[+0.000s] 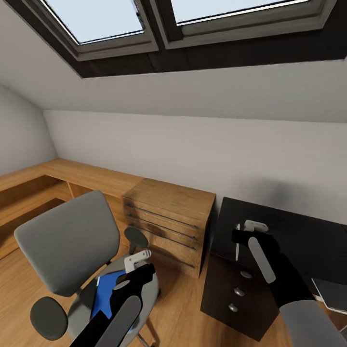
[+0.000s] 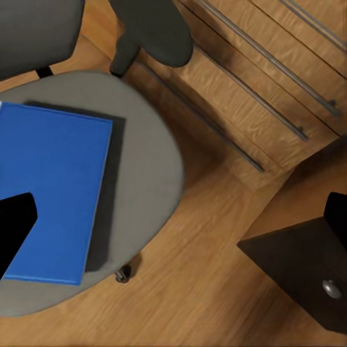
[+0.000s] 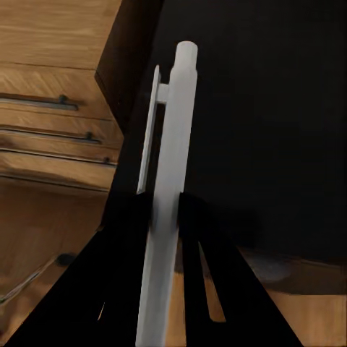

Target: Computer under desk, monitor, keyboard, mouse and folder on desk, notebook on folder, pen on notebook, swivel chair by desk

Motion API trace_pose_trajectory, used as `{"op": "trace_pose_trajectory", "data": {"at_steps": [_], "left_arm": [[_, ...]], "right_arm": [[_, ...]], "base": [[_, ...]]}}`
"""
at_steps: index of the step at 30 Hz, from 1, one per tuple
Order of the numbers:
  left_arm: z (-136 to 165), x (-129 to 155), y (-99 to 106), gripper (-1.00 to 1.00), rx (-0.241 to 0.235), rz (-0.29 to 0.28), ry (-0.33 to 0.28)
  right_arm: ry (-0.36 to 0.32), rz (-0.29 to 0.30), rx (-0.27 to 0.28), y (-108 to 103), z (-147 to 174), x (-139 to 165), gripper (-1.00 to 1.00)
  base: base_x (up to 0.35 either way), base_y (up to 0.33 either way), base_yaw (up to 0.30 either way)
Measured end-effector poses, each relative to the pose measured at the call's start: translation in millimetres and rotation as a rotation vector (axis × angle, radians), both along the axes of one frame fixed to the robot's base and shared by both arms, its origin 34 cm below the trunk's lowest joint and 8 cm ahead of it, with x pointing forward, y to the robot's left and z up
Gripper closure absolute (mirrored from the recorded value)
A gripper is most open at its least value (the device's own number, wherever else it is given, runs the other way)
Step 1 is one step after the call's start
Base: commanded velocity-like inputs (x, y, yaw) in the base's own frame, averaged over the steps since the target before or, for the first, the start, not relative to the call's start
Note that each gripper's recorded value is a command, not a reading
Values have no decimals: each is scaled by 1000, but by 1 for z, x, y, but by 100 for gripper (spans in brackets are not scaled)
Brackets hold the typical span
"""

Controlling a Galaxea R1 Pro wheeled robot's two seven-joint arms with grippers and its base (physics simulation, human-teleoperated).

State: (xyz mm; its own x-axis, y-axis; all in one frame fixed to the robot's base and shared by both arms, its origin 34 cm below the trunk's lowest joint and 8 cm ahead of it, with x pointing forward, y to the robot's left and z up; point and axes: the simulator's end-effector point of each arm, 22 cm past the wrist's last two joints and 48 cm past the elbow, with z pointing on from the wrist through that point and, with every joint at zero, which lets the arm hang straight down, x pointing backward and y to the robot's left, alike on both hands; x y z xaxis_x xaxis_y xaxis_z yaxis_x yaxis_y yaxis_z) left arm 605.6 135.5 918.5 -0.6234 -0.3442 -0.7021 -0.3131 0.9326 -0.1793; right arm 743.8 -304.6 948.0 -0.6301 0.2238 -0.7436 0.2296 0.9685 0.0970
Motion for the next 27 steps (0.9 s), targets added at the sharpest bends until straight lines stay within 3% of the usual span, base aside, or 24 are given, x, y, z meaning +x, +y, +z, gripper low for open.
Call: {"op": "trace_pose_trajectory", "data": {"at_steps": [5,8,14,22,27], "left_arm": [[0,-2,-6,-100,3,-18,-1],[0,-2,-8,-100,4,-22,-3],[1,-3,-9,-100,4,-25,-5],[3,-2,-10,-100,0,-26,-10],[4,-2,-11,-100,-3,-28,-14]], "right_arm": [[9,21,9,-23,-9,7,100],[8,-2,28,-49,-14,31,100],[-4,-29,31,-71,-16,61,100],[-12,-24,-27,-85,-4,82,100],[2,-30,-27,-86,-12,80,100]], "base": [[5,-3,0],[0,0,0],[0,0,0],[0,0,0],[0,0,0]]}}
